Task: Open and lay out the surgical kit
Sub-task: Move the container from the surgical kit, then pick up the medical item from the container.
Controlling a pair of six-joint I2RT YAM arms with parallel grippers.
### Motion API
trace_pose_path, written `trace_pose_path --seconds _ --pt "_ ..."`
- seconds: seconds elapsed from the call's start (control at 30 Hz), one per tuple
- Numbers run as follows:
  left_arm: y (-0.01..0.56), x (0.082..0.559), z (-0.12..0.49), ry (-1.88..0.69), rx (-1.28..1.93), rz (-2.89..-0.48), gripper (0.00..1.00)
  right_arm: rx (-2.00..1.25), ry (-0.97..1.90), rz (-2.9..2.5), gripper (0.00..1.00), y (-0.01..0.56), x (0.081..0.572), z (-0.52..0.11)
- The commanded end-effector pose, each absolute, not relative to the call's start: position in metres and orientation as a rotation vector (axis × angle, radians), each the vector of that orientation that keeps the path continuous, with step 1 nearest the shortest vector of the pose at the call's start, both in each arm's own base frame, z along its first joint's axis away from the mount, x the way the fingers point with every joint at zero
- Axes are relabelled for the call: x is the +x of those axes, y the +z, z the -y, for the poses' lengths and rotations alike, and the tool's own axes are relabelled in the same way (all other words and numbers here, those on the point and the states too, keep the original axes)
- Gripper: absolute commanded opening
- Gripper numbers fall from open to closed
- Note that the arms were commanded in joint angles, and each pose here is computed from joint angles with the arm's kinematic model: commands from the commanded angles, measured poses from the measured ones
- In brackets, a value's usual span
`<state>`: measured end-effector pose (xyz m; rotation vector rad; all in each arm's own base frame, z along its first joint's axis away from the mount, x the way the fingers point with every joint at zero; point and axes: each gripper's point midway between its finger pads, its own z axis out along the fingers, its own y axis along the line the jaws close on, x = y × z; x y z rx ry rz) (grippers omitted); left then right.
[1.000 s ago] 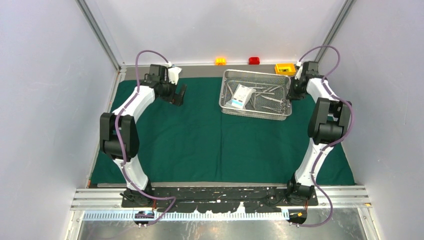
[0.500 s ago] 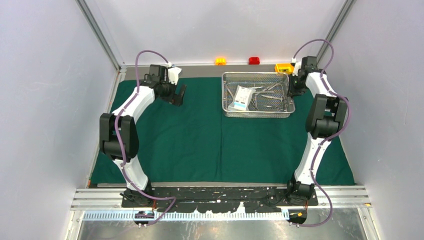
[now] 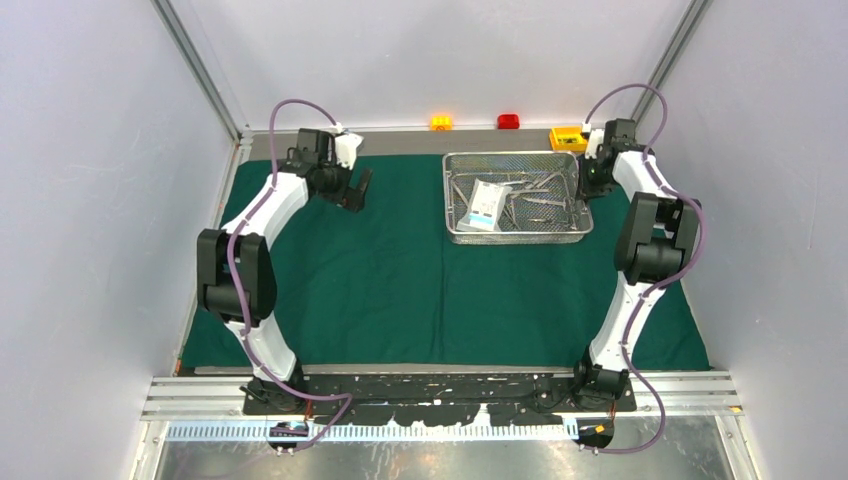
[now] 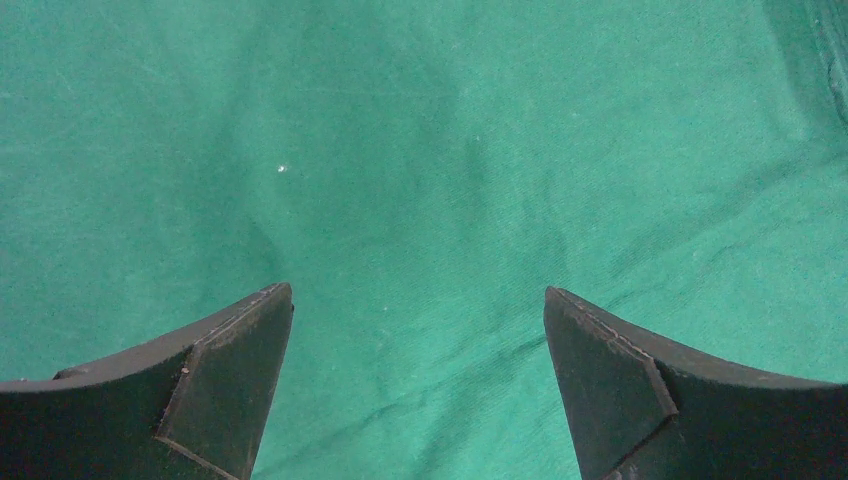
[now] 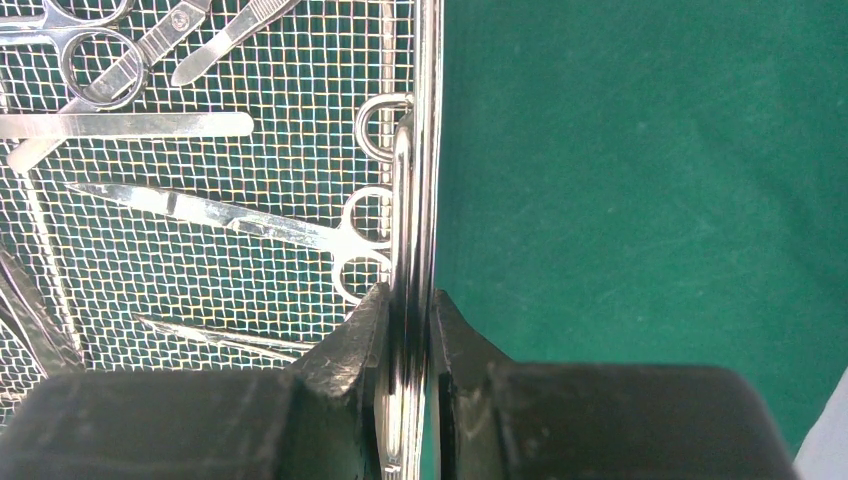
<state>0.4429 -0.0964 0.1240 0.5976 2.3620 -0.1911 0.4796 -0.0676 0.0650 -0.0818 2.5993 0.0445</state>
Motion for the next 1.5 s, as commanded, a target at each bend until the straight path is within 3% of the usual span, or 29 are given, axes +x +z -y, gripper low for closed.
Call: trace_pose_path --seconds 0.0,0.17,0.57,0.63,0.77,0.83,1.2,1.47 --pt "0.144 0.443 0.095 -0.168 0.604 -2.304 0.99 -0.142 0.024 -2.589 0.01 0.084 0.464 0.067" --pt "0.144 0.444 0.095 -0.166 0.603 -2.306 0.99 -0.122 -0.012 -2.584 0.02 0.084 0.464 0.071" --pt "0.153 0.448 0.080 -0.063 0.563 -2.297 1.00 0.045 -0.061 -2.523 0.24 0.112 0.457 0.078" --pt "0.158 0.450 0.077 -0.037 0.554 -2.291 1.00 0.062 -0.042 -2.484 0.32 0.126 0.457 0.075" --pt "0.164 0.455 0.072 0.002 0.518 -2.281 1.00 0.079 -0.031 -2.376 0.58 0.155 0.468 0.071" --pt "0.167 0.458 0.073 0.000 0.506 -2.272 1.00 0.053 -0.030 -2.335 0.65 0.166 0.476 0.068" --pt "0.175 0.451 0.078 -0.108 0.461 -2.294 1.00 -0.243 0.264 -2.312 0.67 0.154 0.491 -0.077" --pt "0.179 0.441 0.092 -0.234 0.500 -2.284 1.00 -0.244 0.511 -2.411 0.70 0.116 0.481 -0.148"
